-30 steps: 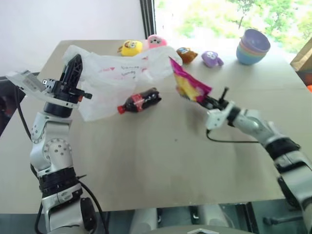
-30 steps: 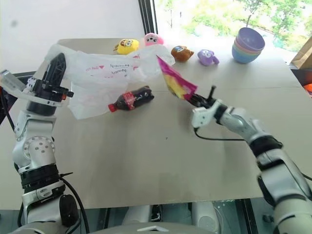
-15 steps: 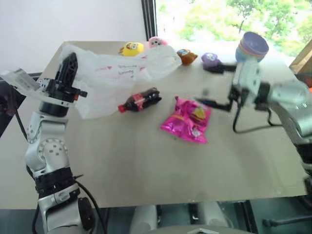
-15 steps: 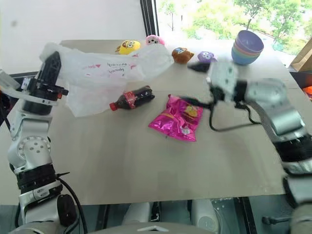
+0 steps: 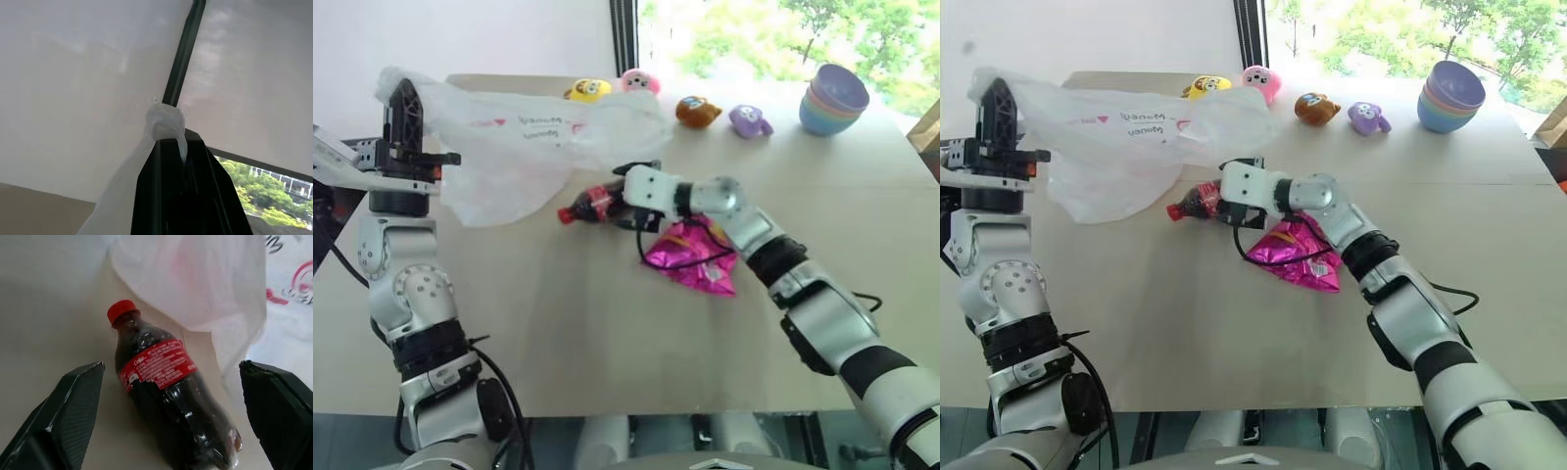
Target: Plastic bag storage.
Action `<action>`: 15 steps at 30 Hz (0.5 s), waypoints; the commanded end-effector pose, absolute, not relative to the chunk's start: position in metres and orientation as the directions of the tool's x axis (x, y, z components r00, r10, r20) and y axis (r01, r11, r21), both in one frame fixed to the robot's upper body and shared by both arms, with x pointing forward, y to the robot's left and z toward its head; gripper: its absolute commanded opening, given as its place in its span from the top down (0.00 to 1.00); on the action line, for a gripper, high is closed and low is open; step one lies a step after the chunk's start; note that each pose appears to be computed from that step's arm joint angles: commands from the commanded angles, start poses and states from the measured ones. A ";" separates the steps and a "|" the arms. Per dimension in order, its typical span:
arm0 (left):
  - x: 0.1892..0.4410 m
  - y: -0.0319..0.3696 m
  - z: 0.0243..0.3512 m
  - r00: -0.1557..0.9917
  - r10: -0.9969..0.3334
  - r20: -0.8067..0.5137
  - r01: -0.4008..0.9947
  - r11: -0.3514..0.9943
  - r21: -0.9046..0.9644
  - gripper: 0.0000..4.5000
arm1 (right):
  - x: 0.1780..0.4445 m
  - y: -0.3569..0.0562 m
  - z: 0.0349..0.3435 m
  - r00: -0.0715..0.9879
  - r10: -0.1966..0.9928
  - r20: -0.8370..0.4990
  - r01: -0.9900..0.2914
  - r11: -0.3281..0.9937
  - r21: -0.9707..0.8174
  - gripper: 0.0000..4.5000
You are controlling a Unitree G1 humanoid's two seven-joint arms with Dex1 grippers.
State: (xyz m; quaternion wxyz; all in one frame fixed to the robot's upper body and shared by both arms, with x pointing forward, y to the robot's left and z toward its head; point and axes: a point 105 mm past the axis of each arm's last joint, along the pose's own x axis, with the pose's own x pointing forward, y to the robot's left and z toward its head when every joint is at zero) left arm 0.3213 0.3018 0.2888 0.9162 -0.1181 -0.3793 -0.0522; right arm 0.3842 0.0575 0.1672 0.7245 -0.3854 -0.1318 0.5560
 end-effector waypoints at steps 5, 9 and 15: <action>0.320 0.288 0.280 0.719 -0.011 0.695 0.132 0.984 -0.121 1.00 | 0.387 0.090 0.170 0.383 0.890 -0.248 -0.620 0.049 -0.783 0.01; 0.325 0.274 0.277 0.731 -0.050 0.681 0.152 0.984 -0.091 1.00 | 0.395 0.095 0.163 0.450 0.843 -0.294 -0.624 0.061 -0.779 0.01; 0.327 0.270 0.276 0.735 -0.061 0.675 0.158 0.984 -0.083 1.00 | 0.391 0.083 0.139 0.375 0.796 -0.476 -0.737 -0.055 -0.673 0.01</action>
